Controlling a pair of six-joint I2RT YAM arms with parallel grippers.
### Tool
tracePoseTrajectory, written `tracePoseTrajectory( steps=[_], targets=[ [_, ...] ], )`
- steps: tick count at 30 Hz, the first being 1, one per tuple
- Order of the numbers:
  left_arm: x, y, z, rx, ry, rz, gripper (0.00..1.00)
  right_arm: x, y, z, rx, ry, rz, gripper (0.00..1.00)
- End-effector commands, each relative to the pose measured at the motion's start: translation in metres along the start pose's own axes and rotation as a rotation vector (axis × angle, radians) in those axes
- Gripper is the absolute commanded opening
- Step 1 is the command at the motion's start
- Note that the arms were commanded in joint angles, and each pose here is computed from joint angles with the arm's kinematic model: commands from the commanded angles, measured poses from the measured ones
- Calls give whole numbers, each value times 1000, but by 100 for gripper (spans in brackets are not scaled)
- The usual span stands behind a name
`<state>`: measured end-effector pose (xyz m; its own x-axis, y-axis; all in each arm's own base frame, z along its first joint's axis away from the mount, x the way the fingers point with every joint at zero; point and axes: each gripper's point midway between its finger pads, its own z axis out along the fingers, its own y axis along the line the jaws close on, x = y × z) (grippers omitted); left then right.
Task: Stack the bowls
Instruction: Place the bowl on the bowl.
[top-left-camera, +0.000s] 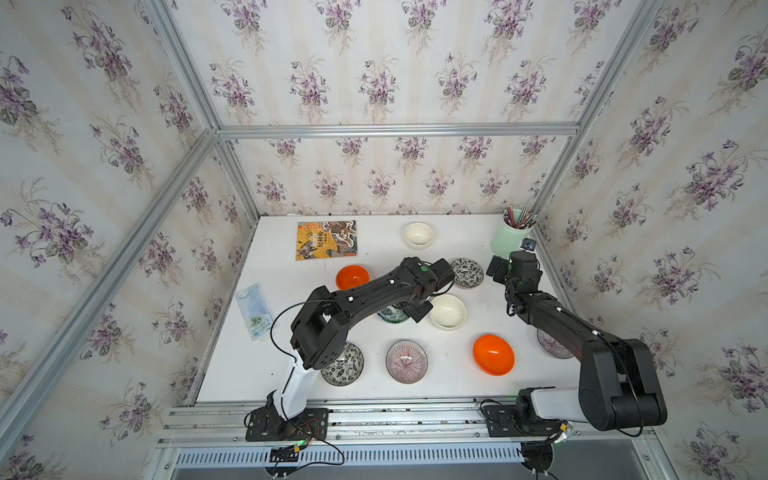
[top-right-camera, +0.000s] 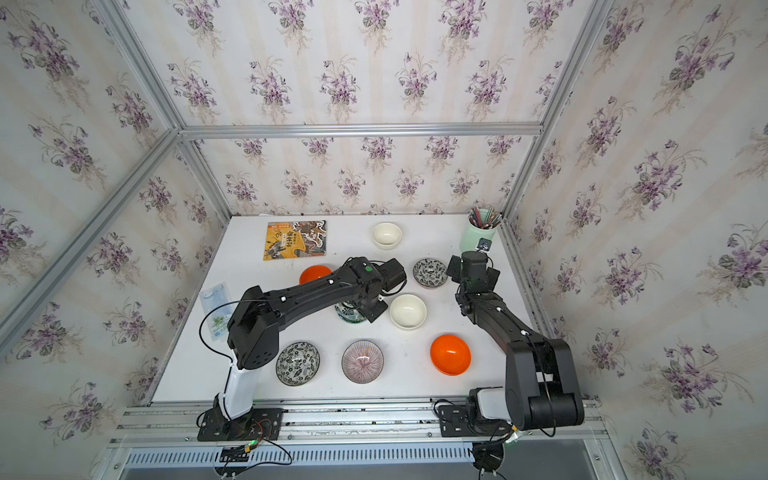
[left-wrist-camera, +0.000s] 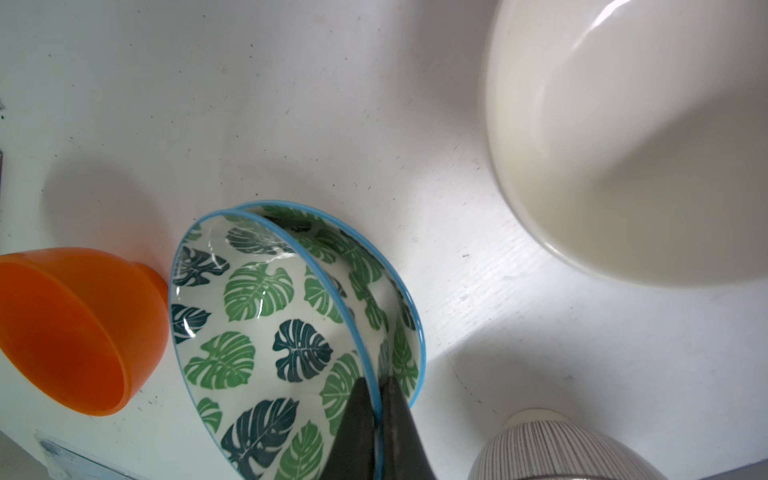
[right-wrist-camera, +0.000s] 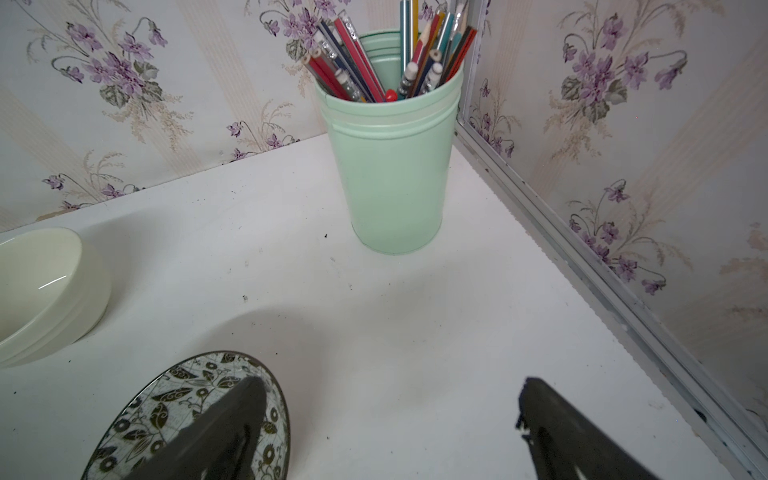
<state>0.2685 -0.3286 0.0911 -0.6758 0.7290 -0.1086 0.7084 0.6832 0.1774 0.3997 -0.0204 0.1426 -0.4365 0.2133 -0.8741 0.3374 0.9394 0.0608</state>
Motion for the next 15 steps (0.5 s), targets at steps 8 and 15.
tracePoseTrajectory(
  steps=[8,15],
  targets=[
    [0,2,7,-57,-7,-10,0,-1,4,-1,-24,2,6,100],
    [-1,0,-4,-41,-30,-36,9,-3,9,-4,-42,2,2,100]
  ],
)
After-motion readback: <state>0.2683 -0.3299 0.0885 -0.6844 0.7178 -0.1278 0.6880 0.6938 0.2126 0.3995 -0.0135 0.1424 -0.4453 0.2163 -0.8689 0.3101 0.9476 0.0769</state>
